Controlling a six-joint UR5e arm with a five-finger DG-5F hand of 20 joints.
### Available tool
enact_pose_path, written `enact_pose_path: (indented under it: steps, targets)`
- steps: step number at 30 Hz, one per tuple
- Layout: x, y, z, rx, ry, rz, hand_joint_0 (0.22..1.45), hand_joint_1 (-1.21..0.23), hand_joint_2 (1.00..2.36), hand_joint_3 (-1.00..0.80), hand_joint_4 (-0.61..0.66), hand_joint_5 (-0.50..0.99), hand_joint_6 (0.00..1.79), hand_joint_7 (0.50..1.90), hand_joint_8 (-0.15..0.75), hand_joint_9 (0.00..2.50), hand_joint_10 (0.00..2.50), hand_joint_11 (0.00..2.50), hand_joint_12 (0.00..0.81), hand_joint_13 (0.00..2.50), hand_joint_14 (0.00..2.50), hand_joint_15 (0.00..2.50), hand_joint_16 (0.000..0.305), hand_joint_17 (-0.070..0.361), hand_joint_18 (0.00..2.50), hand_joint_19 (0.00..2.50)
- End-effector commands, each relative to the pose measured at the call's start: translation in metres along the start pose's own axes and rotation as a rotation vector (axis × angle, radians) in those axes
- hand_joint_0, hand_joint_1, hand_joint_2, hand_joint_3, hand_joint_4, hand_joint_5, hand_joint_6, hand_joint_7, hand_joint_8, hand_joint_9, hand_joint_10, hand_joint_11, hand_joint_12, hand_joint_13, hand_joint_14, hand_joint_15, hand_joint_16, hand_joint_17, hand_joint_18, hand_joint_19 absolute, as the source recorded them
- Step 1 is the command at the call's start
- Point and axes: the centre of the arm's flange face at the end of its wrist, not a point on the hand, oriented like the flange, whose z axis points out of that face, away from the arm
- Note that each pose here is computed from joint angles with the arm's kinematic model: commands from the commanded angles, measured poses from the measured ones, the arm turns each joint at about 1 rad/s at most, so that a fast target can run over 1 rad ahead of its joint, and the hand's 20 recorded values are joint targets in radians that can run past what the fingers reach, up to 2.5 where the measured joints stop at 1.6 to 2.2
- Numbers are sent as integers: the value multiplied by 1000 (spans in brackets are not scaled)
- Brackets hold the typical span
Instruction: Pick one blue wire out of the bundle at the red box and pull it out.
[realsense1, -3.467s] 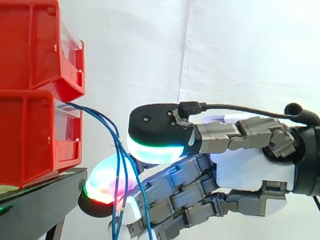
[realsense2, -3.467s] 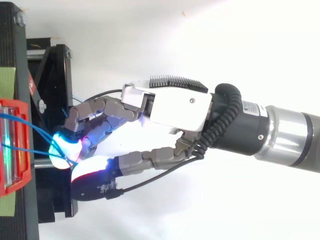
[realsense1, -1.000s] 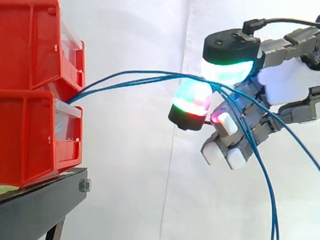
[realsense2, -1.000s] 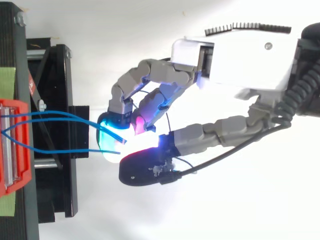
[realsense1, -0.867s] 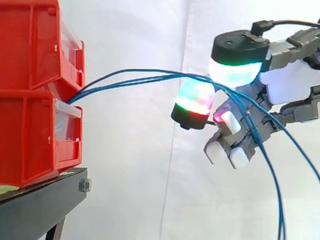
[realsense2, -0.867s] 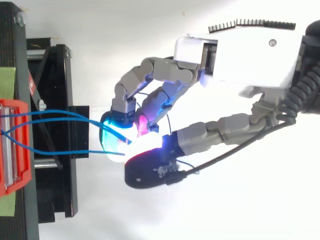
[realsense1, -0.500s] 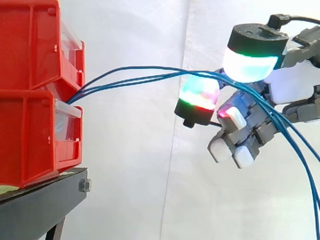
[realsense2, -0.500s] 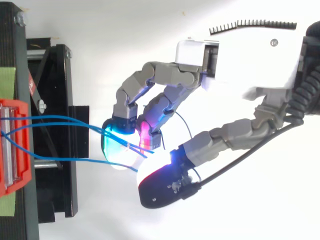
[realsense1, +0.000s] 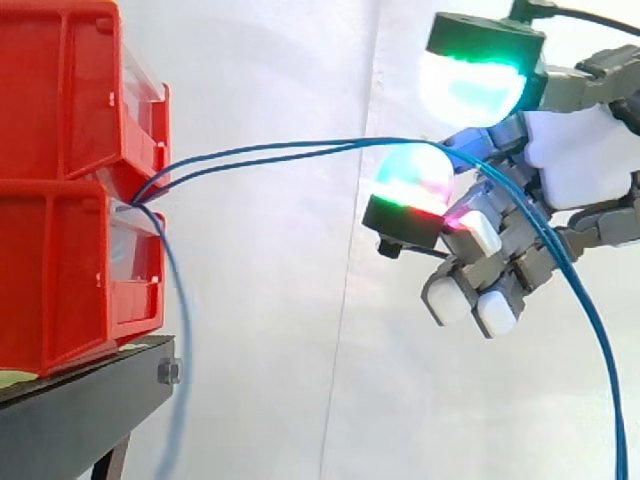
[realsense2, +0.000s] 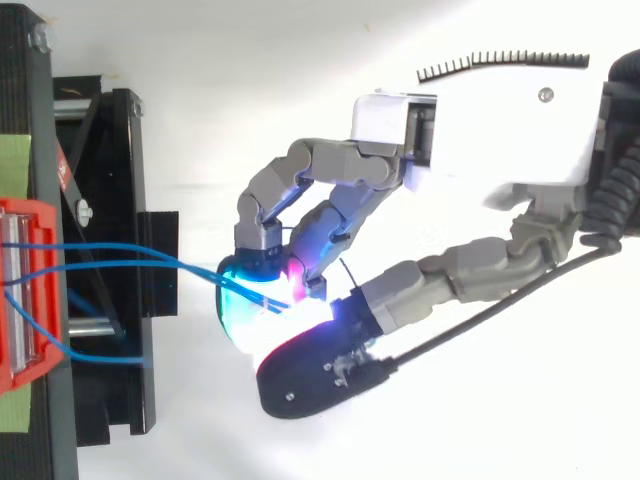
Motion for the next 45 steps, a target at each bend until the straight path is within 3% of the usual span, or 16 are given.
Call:
enact_pose_path:
  steps: [1,6,16,23,26,28,32,42,45]
  targets:
    - [0,0,0,2,1,0,580,-493,1008,-400,178,-160,891,884,354,974,13,712,416,761,13,414,50,112,699,579]
    - [0,-1,0,4,1,-1,587,-512,1012,-331,179,-154,875,901,357,971,14,699,417,762,12,416,50,112,687,586]
    - [-1,-1,-1,8,0,-1,592,-704,1013,-224,216,-162,902,893,374,970,13,725,439,792,13,403,54,121,747,546]
    - [-3,-1,-1,10,-2,-1,613,-834,1010,-342,215,-177,912,891,353,931,15,743,415,767,14,405,50,113,724,554]
    - [-3,-2,-1,11,-2,-2,572,-814,1000,-500,219,-177,913,862,348,927,15,746,418,767,12,412,51,115,728,556]
    - [-3,-2,-1,11,-2,-2,514,-682,1000,-500,229,-168,893,855,356,947,13,717,428,773,12,410,54,120,740,561]
    - [-4,-2,-1,12,-4,-1,542,-469,1000,-500,218,-148,843,892,349,968,11,669,423,765,12,416,52,116,706,591]
    - [-4,-2,-1,10,-4,-1,580,-612,1014,-262,219,-145,860,984,363,1000,14,695,418,793,14,412,50,112,722,584]
    - [-4,-2,-1,10,-4,-1,584,-671,1012,-229,234,-145,884,948,387,1013,12,699,442,817,11,412,55,124,776,556]
